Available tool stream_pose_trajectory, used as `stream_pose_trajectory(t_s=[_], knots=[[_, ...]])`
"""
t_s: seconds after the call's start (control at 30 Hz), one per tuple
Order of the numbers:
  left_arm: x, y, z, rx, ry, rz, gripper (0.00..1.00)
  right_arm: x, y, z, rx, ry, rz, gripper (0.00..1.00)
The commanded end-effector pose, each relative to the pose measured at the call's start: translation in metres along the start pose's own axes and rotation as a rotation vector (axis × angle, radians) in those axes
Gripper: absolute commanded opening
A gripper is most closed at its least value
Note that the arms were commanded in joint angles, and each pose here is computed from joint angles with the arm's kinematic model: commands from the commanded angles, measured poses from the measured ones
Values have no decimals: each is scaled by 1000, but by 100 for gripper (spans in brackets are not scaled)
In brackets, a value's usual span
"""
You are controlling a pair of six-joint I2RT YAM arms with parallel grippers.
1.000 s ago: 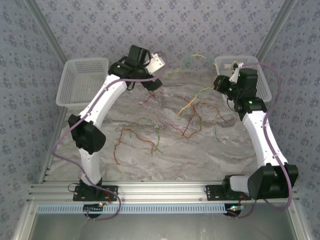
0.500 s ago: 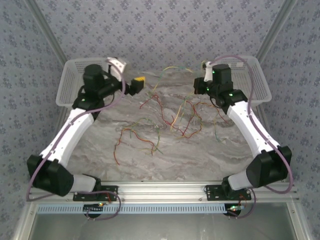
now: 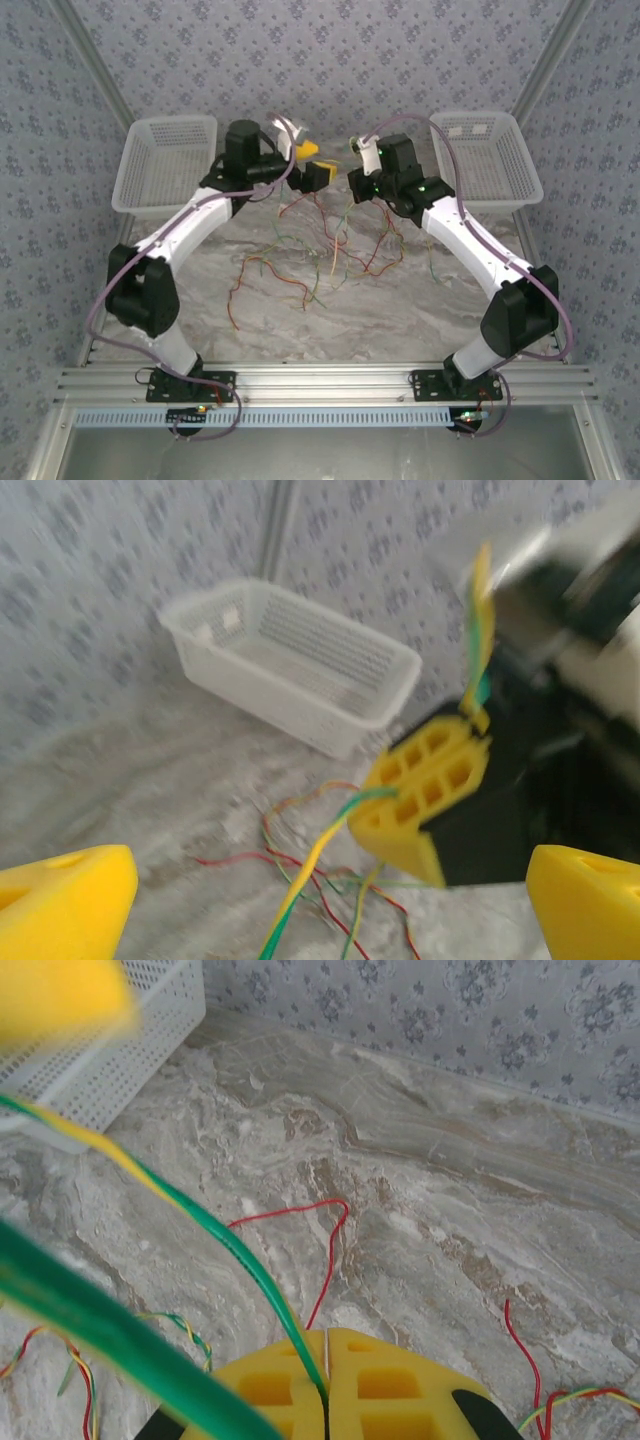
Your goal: Untangle the cables
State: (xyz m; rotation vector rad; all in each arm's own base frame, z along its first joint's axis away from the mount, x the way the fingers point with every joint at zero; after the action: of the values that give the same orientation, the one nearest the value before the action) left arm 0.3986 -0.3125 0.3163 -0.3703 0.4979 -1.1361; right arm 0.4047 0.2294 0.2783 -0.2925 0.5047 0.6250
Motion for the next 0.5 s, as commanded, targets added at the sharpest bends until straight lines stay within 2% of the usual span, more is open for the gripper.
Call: stream_pose_trajectory(t_s=[0.0, 0.17, 0.27, 0.47], knots=[[0, -26, -10, 7, 41, -129, 99, -9, -14, 27, 69, -87, -52, 0], [11, -38, -33, 22, 100, -185, 97, -9, -26, 31, 173, -126, -83, 0], [13, -57, -35, 15, 105, -261, 97, -7, -43, 25, 236, -92, -197, 0], [15, -76, -40, 31, 96, -297, 98, -1, -58, 15, 243, -58, -326, 0]])
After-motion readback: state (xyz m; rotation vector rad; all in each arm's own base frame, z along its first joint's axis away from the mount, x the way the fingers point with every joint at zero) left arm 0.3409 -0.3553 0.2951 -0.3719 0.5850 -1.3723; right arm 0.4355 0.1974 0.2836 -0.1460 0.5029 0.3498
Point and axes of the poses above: each hand's point on the last joint's axis, 136 mm out from that joint toward the fingers, its own x axis out along the fingers, its own y axis along the line the jaws close on, z = x × y, the point moved 1 cm from there along -x, back along the fingers, and after that the axes turned 15 degrees about -x, right-handed, at the moved point
